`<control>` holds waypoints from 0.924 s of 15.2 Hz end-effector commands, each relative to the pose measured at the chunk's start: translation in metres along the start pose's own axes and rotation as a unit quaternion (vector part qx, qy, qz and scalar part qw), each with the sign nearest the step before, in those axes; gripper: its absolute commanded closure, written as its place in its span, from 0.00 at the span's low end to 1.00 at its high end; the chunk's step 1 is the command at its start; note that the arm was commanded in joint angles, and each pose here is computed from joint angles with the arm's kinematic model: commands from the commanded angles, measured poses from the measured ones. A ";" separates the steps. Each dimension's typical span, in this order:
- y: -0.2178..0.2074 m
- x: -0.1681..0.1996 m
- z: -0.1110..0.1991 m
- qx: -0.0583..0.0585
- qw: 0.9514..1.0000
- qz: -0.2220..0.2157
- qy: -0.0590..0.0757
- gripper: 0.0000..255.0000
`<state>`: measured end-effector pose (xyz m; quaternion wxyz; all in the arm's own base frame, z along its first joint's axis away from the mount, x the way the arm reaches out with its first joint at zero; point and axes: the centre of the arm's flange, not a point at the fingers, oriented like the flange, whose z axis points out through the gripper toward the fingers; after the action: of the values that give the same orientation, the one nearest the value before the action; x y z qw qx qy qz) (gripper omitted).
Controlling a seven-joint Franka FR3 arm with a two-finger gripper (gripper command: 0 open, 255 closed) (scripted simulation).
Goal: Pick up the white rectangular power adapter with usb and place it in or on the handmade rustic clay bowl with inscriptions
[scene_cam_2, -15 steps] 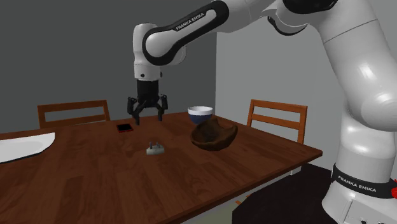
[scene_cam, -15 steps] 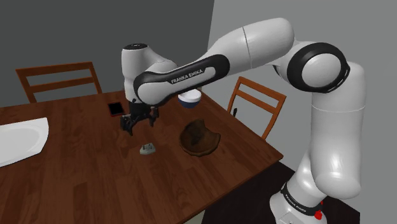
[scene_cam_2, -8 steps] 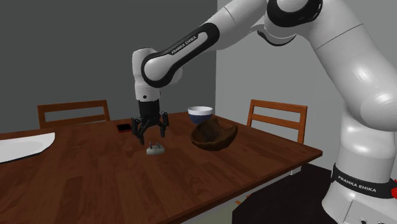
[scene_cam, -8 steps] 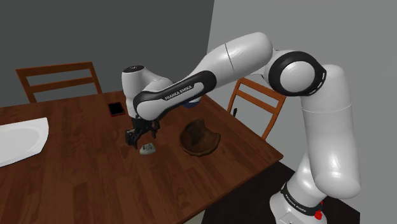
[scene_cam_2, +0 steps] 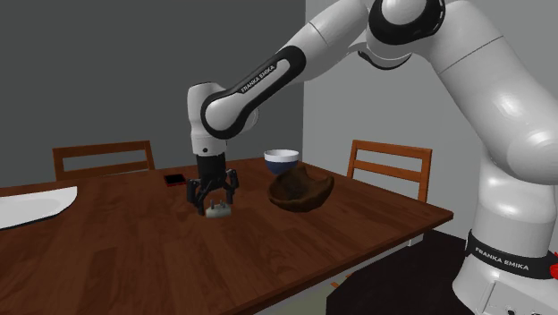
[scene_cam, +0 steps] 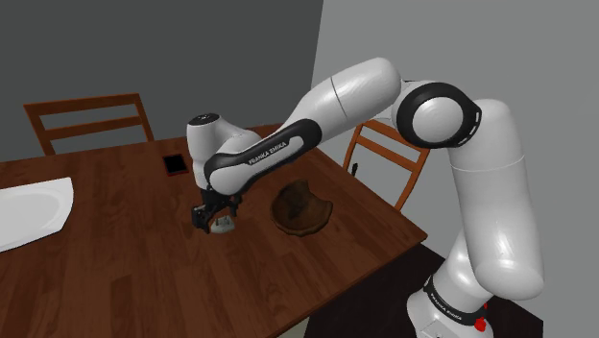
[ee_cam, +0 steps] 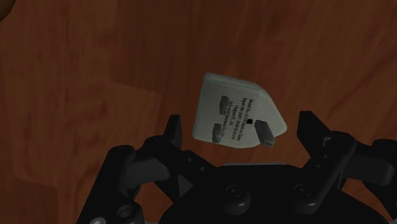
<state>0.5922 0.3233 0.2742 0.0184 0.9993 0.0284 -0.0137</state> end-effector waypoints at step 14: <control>0.000 0.000 0.001 0.000 1.000 0.000 0.000 1.00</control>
<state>0.5924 0.3231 0.2742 0.0181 0.9994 0.0281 -0.0129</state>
